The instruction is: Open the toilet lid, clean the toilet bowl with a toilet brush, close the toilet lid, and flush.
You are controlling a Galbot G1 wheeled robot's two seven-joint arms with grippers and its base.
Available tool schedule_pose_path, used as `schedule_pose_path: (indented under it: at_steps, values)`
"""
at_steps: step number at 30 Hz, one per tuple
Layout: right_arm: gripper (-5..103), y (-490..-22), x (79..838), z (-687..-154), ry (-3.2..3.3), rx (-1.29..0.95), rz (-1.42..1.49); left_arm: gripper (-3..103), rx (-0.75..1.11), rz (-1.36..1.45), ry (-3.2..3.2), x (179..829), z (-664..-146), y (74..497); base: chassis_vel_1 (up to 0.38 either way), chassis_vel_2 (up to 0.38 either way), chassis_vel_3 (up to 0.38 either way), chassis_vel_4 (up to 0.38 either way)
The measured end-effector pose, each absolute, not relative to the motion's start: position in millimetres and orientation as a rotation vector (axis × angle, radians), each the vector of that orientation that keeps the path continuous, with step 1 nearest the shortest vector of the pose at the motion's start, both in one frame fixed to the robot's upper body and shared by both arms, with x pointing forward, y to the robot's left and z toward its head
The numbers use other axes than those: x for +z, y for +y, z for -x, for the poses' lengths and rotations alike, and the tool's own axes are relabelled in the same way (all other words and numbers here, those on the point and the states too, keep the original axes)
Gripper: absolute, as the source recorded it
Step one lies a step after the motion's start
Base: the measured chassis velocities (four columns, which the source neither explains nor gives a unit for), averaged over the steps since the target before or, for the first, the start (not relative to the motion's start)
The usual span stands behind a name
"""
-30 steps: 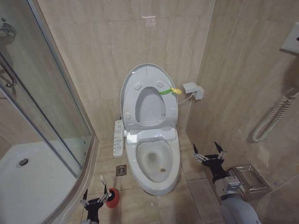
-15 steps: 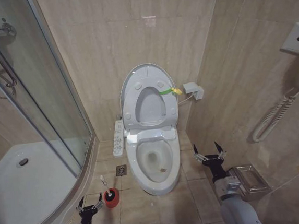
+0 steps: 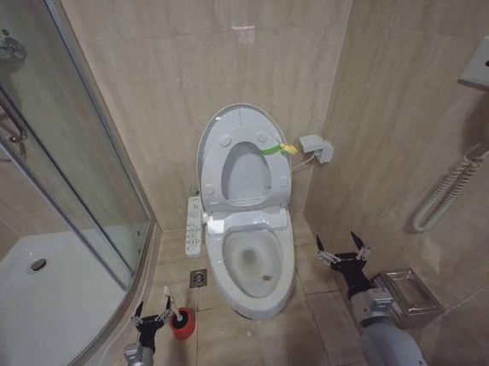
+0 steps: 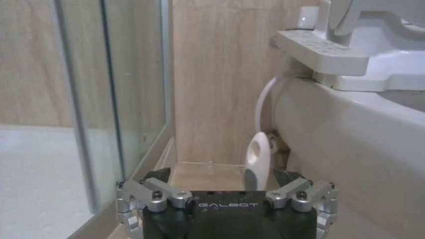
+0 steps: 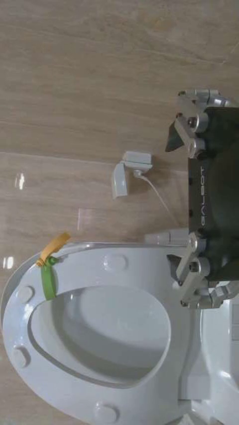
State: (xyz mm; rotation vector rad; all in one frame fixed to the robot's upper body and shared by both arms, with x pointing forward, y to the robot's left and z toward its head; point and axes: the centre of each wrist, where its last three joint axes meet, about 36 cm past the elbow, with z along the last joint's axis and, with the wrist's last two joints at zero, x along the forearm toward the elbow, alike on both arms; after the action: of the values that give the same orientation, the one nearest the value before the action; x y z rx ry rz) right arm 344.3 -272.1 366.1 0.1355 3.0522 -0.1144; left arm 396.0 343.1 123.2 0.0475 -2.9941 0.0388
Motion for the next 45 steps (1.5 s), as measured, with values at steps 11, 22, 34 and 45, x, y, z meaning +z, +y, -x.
schedule_pose_path:
  at_steps: [11,22,34,45]
  values:
    - [100,-272,366,-344,3.052,-0.114,-0.136,100,0.010,0.000,-2.998,119,-403,341,0.000,0.000,0.000,0.000]
    - [100,-272,366,-344,3.052,-0.114,-0.136,100,-0.068,0.022,-2.991,116,-413,351,0.000,0.000,0.000,0.000]
    - [100,-272,366,-344,3.052,-0.114,-0.136,100,-0.098,0.082,-2.994,117,-430,349,0.000,0.000,0.000,0.000]
    - [100,-272,366,-344,3.052,-0.114,-0.136,100,-0.108,0.063,-2.992,117,-434,340,0.000,0.000,0.000,0.000]
